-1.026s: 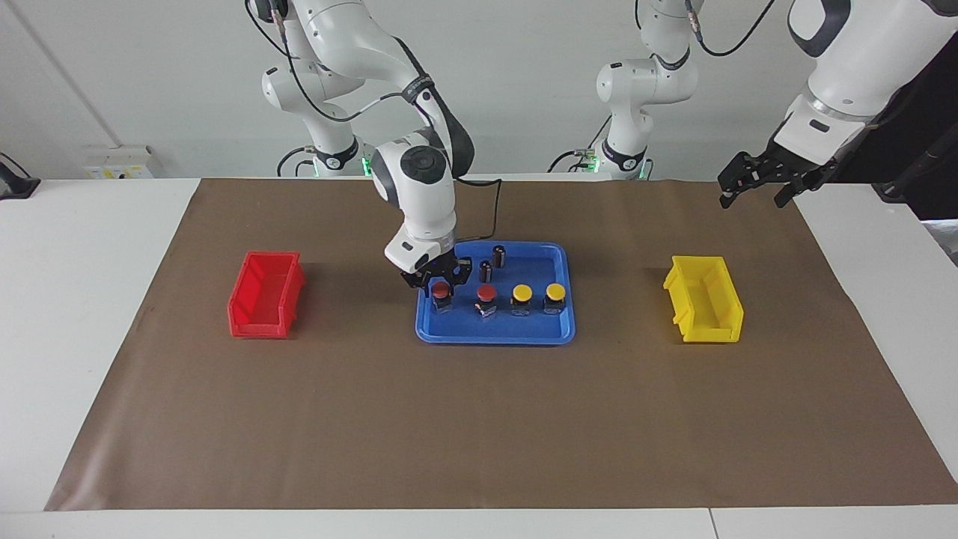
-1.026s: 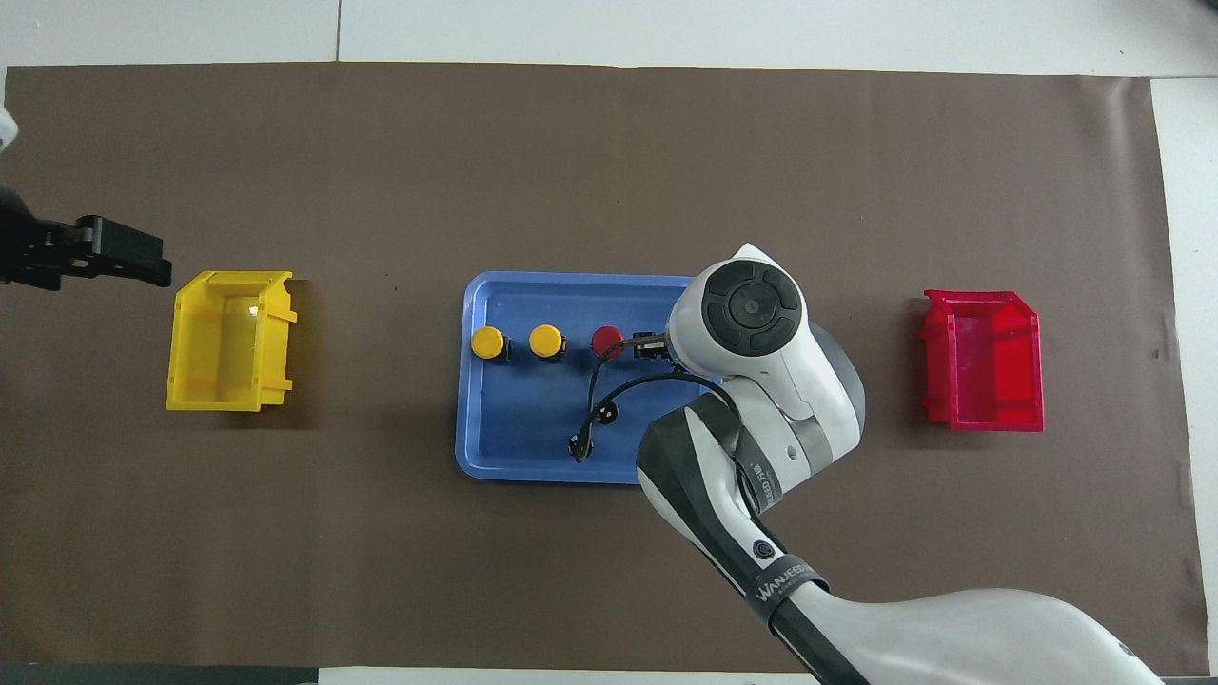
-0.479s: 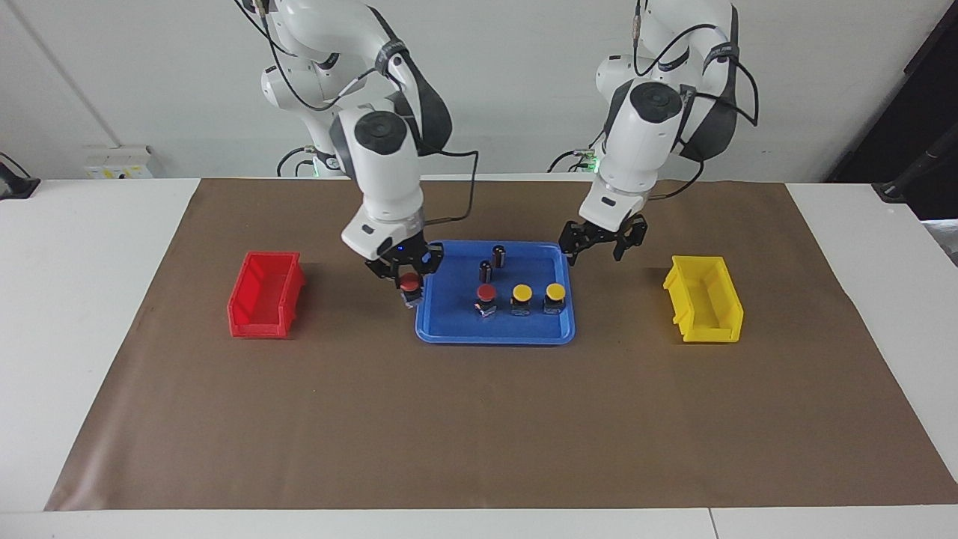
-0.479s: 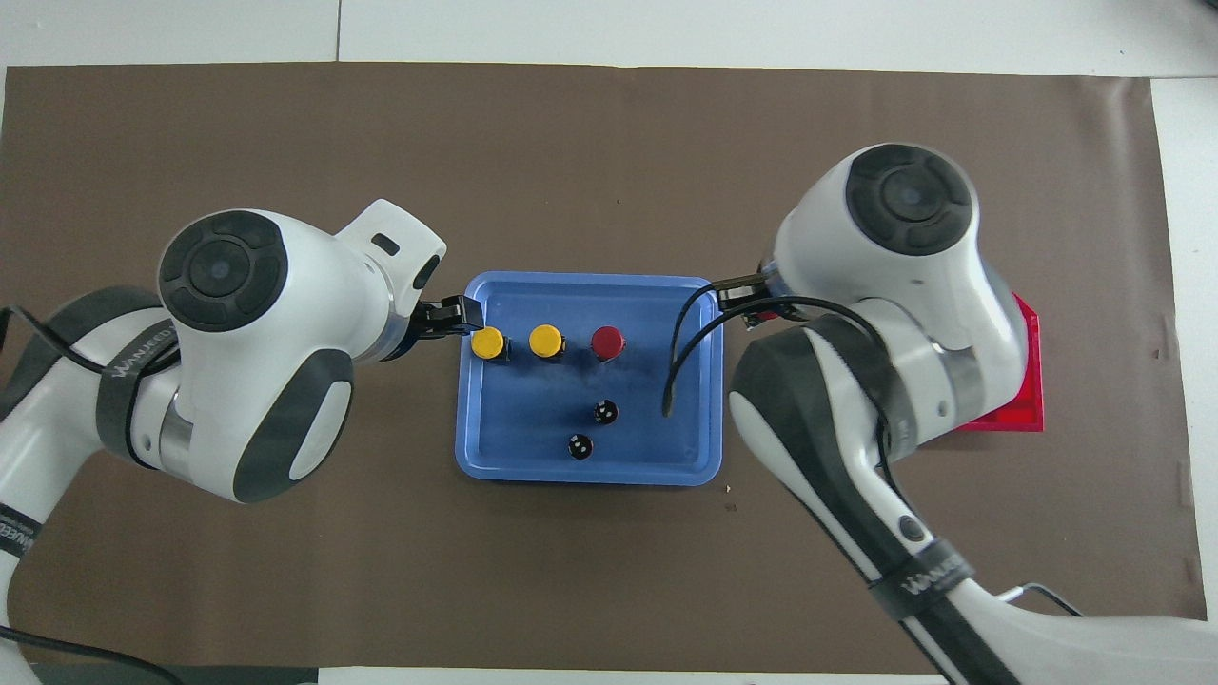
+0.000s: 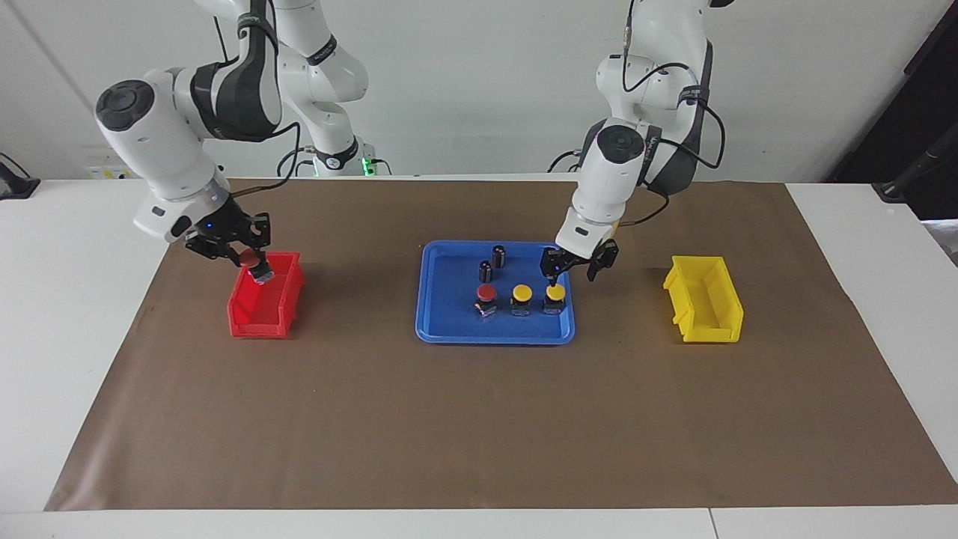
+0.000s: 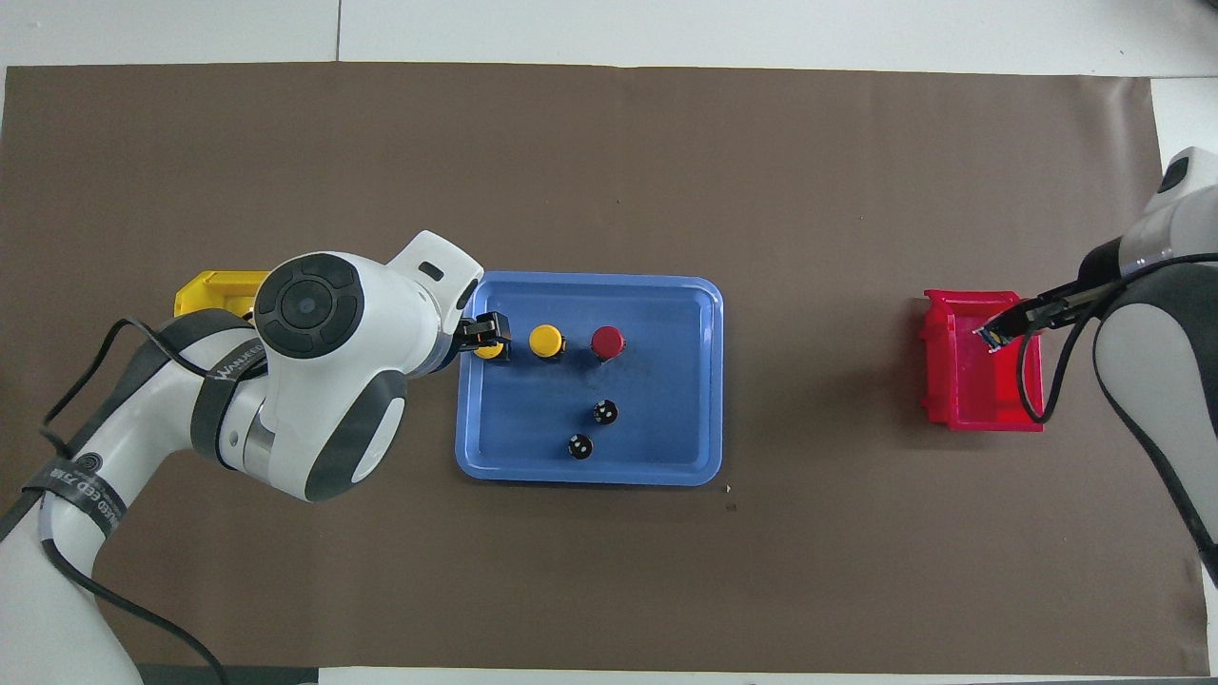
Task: Sort red and yellow buttons by color
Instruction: 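Drop the red button in the red bin while the left gripper carries yellow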
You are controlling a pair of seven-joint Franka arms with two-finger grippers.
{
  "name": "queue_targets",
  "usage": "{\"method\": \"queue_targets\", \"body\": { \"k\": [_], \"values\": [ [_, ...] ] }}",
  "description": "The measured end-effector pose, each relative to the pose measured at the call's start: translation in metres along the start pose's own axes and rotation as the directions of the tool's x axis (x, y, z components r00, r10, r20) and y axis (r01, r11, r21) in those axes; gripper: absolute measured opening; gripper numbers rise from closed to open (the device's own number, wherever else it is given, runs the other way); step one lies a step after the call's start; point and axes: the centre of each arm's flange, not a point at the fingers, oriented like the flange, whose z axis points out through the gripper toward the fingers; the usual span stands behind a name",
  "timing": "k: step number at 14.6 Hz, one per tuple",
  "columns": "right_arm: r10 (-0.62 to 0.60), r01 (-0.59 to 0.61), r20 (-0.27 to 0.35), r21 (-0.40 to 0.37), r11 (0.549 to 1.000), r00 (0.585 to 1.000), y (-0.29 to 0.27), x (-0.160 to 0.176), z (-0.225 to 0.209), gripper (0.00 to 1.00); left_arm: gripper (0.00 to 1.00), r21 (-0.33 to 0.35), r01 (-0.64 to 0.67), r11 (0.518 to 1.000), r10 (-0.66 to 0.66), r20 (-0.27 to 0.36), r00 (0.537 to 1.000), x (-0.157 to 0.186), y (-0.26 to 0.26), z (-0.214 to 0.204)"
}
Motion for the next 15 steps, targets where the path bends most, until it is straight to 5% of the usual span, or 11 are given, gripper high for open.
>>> {"method": "queue_targets", "body": {
  "k": [15],
  "values": [
    [0.017, -0.02, -0.084, -0.036, 0.999, 0.996, -0.011, -0.054, 0.109, 0.41, 0.75, -0.008, 0.01, 1.0, -0.01, -0.002, 1.0, -0.003, 0.015, 0.028]
  ]
}}
